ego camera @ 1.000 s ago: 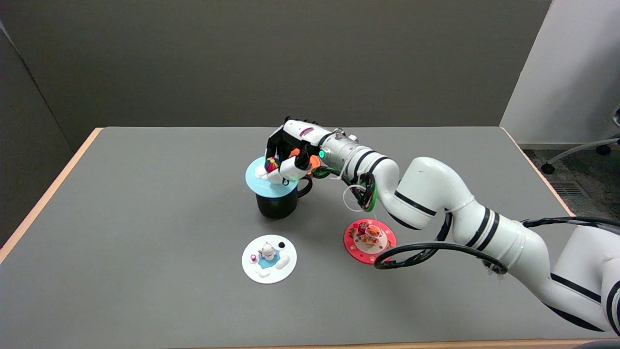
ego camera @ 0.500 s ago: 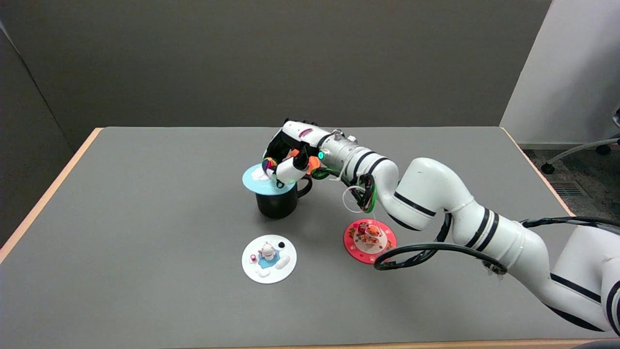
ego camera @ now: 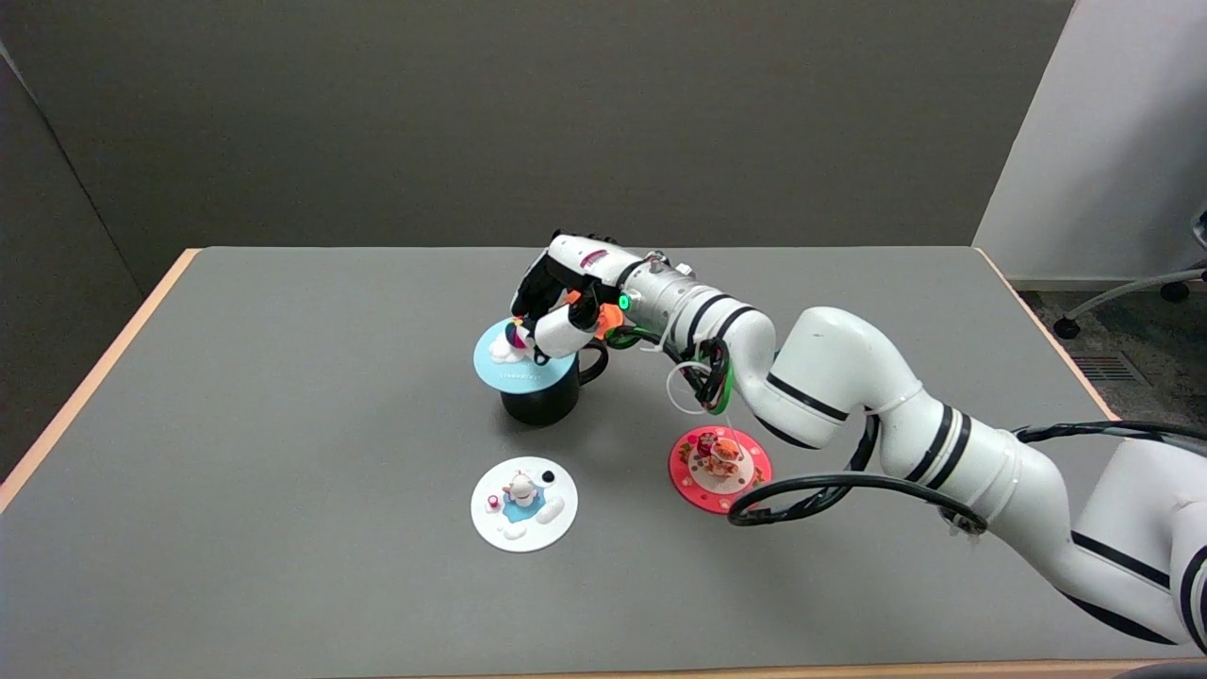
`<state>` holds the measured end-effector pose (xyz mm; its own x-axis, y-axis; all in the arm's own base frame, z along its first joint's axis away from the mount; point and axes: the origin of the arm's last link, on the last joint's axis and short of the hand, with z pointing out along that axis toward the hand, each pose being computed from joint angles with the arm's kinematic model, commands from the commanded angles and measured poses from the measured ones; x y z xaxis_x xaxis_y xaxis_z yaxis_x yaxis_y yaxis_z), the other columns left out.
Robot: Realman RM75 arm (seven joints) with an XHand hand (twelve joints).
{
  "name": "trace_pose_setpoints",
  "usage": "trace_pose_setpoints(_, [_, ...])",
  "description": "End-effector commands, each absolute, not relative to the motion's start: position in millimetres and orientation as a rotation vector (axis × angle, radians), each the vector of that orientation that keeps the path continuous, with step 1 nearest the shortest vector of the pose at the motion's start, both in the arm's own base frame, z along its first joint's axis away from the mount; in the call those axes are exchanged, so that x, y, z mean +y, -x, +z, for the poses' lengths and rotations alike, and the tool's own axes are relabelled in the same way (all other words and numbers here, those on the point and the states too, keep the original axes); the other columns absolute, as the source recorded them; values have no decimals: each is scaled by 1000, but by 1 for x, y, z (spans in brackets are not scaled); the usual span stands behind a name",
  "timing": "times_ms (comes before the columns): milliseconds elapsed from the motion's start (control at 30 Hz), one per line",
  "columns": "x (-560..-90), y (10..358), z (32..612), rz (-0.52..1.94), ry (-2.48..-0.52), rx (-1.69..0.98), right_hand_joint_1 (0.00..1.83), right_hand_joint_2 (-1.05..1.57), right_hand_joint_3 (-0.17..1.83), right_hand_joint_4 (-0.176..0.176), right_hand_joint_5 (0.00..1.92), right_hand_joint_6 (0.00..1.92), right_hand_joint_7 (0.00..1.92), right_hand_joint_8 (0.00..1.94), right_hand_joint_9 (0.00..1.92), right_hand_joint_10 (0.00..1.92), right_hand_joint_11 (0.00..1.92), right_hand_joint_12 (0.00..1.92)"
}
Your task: Place the cup lid with blue sky onto the cup.
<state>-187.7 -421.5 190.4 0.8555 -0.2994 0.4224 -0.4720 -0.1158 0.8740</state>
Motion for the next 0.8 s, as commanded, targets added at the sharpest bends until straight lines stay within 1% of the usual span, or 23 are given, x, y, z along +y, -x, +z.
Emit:
trace_pose_setpoints(33, [-420, 184, 191, 175, -1720, -595, 926, 784, 813, -145, 827, 308, 877, 333, 511, 799, 398, 207])
trace_pose_setpoints(67, [-420, 184, 191, 175, -1721, -593, 860, 748, 923, -149, 796, 283, 850, 297, 506, 736, 376, 237])
trace_pose_setpoints(133, [-420, 183, 192, 168, -1723, -581, 857, 727, 948, -165, 780, 269, 825, 236, 536, 582, 363, 245])
trace_pose_setpoints(167, [-420, 183, 192, 164, -1726, -574, 912, 728, 890, -162, 773, 260, 814, 229, 562, 495, 367, 217])
trace_pose_setpoints(200, [-420, 182, 192, 157, -1730, -563, 919, 711, 899, -162, 763, 253, 796, 224, 577, 418, 357, 212])
trace_pose_setpoints(300, [-419, 180, 190, 158, -1740, -553, 886, 611, 1000, -153, 730, 239, 724, 206, 594, 253, 318, 222])
trace_pose_setpoints(367, [-418, 178, 189, 162, -1746, -550, 807, 586, 1059, -147, 707, 238, 697, 195, 583, 249, 288, 264])
trace_pose_setpoints(433, [-418, 176, 188, 166, -1751, -547, 856, 528, 1045, -140, 685, 216, 670, 191, 584, 223, 300, 232])
trace_pose_setpoints(533, [-416, 172, 186, 163, -1766, -525, 827, 475, 1048, -130, 637, 211, 632, 186, 565, 222, 284, 242])
trace_pose_setpoints(567, [-415, 171, 185, 144, -1779, -496, 776, 468, 1043, -128, 611, 218, 624, 188, 554, 237, 265, 269])
trace_pose_setpoints(600, [-414, 169, 183, 127, -1792, -462, 824, 435, 1032, -128, 612, 203, 623, 184, 564, 219, 279, 236])
trace_pose_setpoints(700, [-410, 164, 181, 125, -1810, -424, 803, 407, 1009, -128, 596, 201, 623, 185, 557, 219, 270, 237])
trace_pose_setpoints(800, [-408, 156, 179, 134, -1824, -379, 795, 411, 1003, -137, 609, 204, 641, 188, 558, 217, 269, 235])
